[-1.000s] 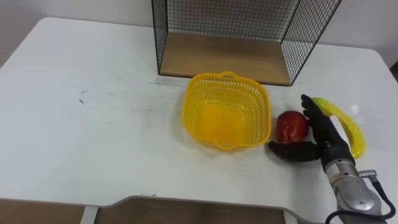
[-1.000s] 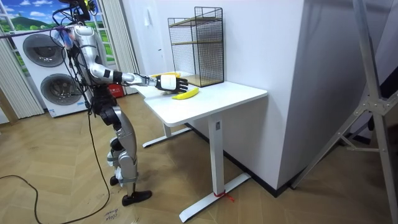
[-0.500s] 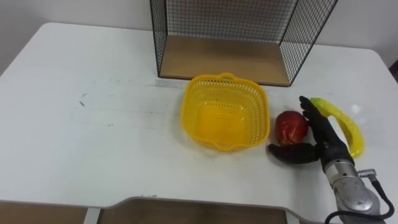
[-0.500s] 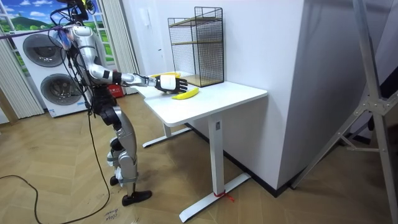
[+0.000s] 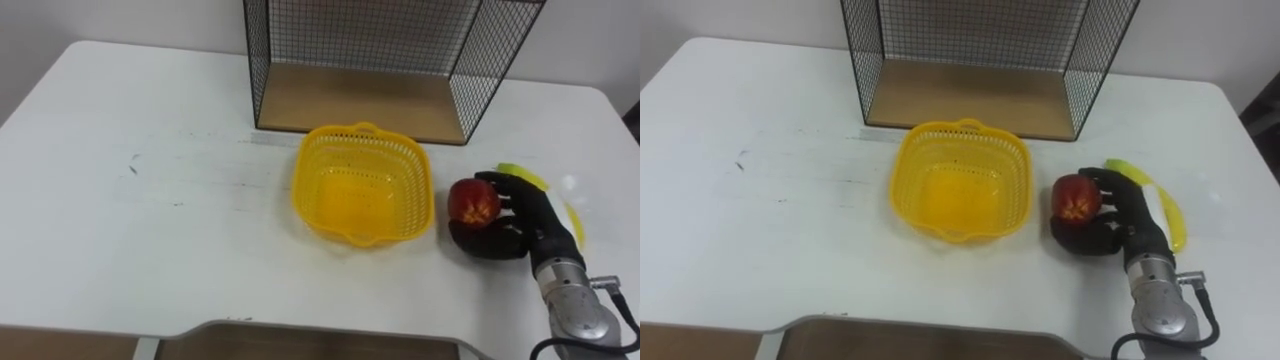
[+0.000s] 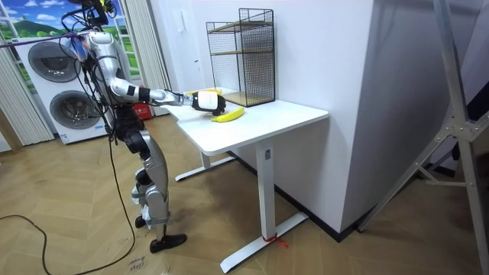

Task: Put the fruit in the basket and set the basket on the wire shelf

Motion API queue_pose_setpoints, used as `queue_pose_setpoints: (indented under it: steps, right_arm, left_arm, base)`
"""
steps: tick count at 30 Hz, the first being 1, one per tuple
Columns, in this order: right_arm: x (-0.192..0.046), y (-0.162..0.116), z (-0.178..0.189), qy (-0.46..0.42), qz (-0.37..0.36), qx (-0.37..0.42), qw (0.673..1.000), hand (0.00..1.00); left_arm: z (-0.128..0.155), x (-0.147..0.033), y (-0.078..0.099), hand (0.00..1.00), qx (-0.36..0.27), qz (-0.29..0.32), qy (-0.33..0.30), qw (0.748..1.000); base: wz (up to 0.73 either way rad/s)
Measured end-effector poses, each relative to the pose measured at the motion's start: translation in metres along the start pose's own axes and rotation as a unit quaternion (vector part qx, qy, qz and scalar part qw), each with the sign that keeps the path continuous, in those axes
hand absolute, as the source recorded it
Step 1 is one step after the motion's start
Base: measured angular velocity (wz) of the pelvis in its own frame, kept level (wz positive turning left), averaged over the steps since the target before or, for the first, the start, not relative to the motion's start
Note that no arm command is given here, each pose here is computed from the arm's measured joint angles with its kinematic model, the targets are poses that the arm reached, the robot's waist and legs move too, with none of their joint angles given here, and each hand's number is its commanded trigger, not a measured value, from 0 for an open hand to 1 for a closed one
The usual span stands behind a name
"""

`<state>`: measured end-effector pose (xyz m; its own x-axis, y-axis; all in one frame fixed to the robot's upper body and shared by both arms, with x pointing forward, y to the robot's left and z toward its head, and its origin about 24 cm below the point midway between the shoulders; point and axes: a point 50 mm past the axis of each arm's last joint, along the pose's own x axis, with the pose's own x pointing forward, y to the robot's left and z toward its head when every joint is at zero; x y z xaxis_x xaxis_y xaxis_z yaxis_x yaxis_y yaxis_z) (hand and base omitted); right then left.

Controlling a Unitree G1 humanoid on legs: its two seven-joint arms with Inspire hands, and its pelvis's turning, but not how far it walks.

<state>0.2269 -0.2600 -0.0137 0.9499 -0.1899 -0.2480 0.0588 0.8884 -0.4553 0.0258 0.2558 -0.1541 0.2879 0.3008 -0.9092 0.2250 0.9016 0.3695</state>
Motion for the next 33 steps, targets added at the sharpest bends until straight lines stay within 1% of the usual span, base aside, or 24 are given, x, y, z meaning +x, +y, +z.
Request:
queue_pose_setpoints:
  steps: [12,19,24,29,33]
  right_arm:
    - [0.0,0.002,-0.001,0.003,0.006,-0.001,1.0,1.0]
    - [0.0,0.0,-0.001,0.003,-0.015,0.023,1.0,1.0]
    - [0.0,-0.004,0.012,-0.025,-0.04,0.021,0.999,1.0]
    - [0.0,-0.01,0.04,-0.086,-0.062,0.032,0.994,1.0]
    - [-0.001,-0.011,0.047,-0.101,-0.066,0.046,0.992,1.0]
  left_arm:
    - [-0.003,0.0,0.0,0.0,-0.001,0.001,0.007,1.0]
    - [-0.007,-0.001,-0.002,0.0,0.001,-0.004,0.013,1.0]
    - [-0.007,-0.001,-0.003,0.0,-0.008,-0.005,0.014,1.0]
    - [-0.003,0.0,-0.002,0.0,-0.008,-0.006,0.009,1.0]
    - [-0.003,0.0,-0.002,0.0,-0.008,-0.008,0.009,1.0]
  base:
    - [0.0]
    - [0.0]
    - [0.0]
    - [0.0]
    - [0.0]
